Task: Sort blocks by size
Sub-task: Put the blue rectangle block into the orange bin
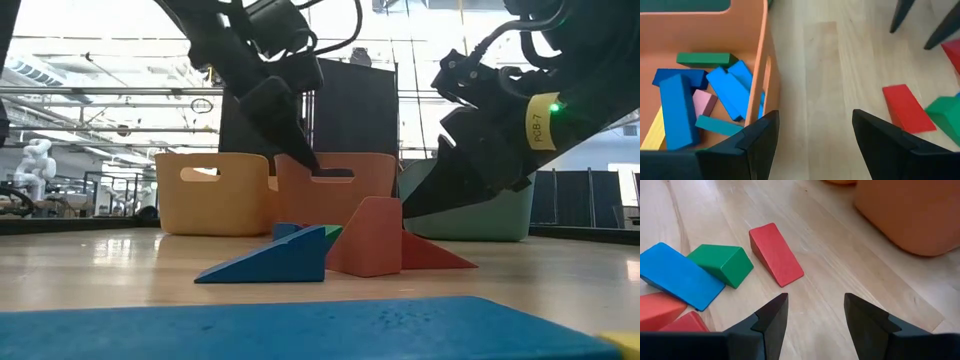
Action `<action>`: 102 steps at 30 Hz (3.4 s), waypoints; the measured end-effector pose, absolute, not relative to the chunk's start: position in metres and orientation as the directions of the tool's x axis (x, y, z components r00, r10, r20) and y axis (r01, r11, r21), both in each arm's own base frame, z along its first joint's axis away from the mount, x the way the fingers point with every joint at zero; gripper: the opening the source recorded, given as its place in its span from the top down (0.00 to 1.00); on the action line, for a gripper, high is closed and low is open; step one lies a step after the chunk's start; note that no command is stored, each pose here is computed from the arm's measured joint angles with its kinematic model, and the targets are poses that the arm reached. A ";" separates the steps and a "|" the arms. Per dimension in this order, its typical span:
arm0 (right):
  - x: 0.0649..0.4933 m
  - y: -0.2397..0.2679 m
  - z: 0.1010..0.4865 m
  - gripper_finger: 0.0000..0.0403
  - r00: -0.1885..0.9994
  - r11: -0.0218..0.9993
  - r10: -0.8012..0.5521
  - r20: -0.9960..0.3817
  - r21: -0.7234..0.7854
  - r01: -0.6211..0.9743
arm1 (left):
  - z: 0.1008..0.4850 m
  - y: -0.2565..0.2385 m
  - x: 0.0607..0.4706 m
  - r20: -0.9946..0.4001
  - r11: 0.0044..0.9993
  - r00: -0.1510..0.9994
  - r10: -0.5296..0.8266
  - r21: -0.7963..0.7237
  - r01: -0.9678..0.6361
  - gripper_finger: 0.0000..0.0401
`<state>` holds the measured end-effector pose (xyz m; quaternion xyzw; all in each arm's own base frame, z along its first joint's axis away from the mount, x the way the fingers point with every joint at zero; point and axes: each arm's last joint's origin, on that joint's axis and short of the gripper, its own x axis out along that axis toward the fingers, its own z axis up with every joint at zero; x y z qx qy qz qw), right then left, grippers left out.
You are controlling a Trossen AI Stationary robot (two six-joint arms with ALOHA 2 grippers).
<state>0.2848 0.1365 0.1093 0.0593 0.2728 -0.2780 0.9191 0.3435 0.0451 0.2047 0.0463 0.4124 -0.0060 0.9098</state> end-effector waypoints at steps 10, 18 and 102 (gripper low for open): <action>0.285 0.136 0.110 0.55 0.693 0.824 -0.512 -0.508 -0.061 0.564 | 0.243 0.012 0.331 -0.759 0.994 0.650 -0.025 0.051 0.098 0.37; 0.283 0.137 0.110 0.55 0.692 0.824 -0.518 -0.502 -0.076 0.561 | 0.249 -0.059 0.304 -0.832 0.967 0.526 -0.174 -0.043 0.251 0.37; 0.287 0.135 0.112 0.55 0.701 0.827 -0.530 -0.478 -0.106 0.553 | 0.140 -0.155 0.312 -0.842 0.880 0.458 -0.284 -0.039 0.474 0.76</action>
